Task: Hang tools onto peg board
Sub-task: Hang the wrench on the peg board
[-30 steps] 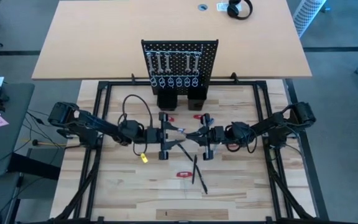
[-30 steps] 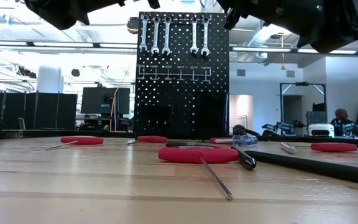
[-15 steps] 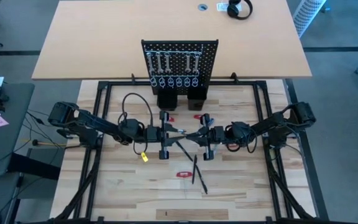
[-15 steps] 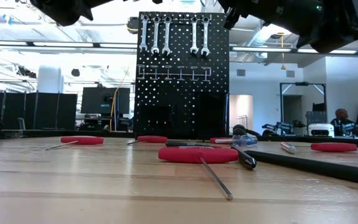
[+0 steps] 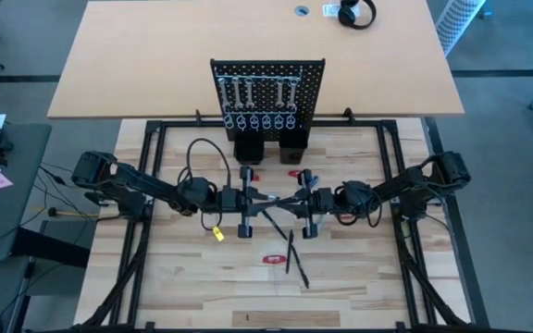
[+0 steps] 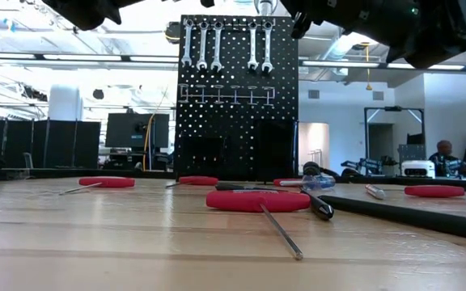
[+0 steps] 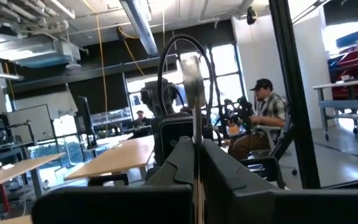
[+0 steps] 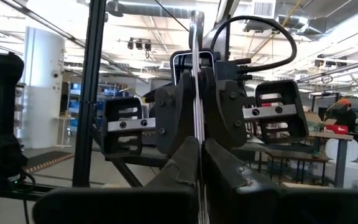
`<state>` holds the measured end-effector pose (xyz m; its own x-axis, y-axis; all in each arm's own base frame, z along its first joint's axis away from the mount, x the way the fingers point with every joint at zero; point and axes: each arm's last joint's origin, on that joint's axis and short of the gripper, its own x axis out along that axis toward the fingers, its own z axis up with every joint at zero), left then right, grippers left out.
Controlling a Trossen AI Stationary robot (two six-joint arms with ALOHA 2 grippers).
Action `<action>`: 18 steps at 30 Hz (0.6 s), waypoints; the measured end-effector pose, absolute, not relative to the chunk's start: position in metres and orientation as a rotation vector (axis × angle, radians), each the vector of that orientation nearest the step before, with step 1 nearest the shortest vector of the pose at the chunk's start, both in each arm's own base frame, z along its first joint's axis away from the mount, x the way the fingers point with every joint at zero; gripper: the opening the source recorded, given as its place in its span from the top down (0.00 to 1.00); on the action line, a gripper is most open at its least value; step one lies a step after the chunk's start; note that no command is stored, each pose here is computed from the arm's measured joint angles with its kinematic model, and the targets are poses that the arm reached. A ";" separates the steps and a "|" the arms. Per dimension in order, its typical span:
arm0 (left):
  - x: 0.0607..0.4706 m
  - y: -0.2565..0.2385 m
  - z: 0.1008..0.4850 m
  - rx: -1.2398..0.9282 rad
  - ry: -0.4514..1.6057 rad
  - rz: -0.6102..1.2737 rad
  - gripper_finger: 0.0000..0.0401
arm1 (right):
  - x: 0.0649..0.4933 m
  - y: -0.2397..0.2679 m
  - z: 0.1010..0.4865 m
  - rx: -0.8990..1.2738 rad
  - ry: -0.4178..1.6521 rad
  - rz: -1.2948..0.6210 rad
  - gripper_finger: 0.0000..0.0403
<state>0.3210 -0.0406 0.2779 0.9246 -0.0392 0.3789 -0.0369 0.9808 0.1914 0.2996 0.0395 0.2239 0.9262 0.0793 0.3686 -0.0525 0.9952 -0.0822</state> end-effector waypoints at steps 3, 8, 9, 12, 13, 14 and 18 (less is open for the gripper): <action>0.320 -0.040 0.278 0.187 -0.371 -0.001 1.00 | 0.300 0.038 0.223 -0.067 -0.363 0.060 0.89; 0.311 -0.037 0.288 0.178 -0.306 0.037 1.00 | 0.297 0.035 0.228 -0.077 -0.270 0.050 0.73; 0.309 -0.037 0.291 0.170 -0.303 0.040 1.00 | 0.295 0.034 0.230 -0.079 -0.250 0.046 0.69; 0.303 -0.036 0.298 0.135 -0.293 0.051 1.00 | 0.291 0.031 0.234 -0.086 -0.167 0.030 0.58; 0.301 -0.035 0.300 0.116 -0.293 0.050 1.00 | 0.291 0.031 0.237 -0.089 -0.137 0.030 0.55; 0.301 -0.035 0.301 0.098 -0.292 0.049 1.00 | 0.291 0.031 0.240 -0.088 -0.108 0.032 0.52; 0.301 -0.029 0.301 0.031 -0.292 0.058 1.00 | 0.300 0.033 0.249 -0.076 -0.029 0.040 0.47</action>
<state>0.3011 -0.0288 0.3007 0.9560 0.0528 0.2885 -0.0616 0.9979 0.0217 0.3001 0.0334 0.2493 0.9988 0.0410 0.0276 -0.0388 0.9963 -0.0765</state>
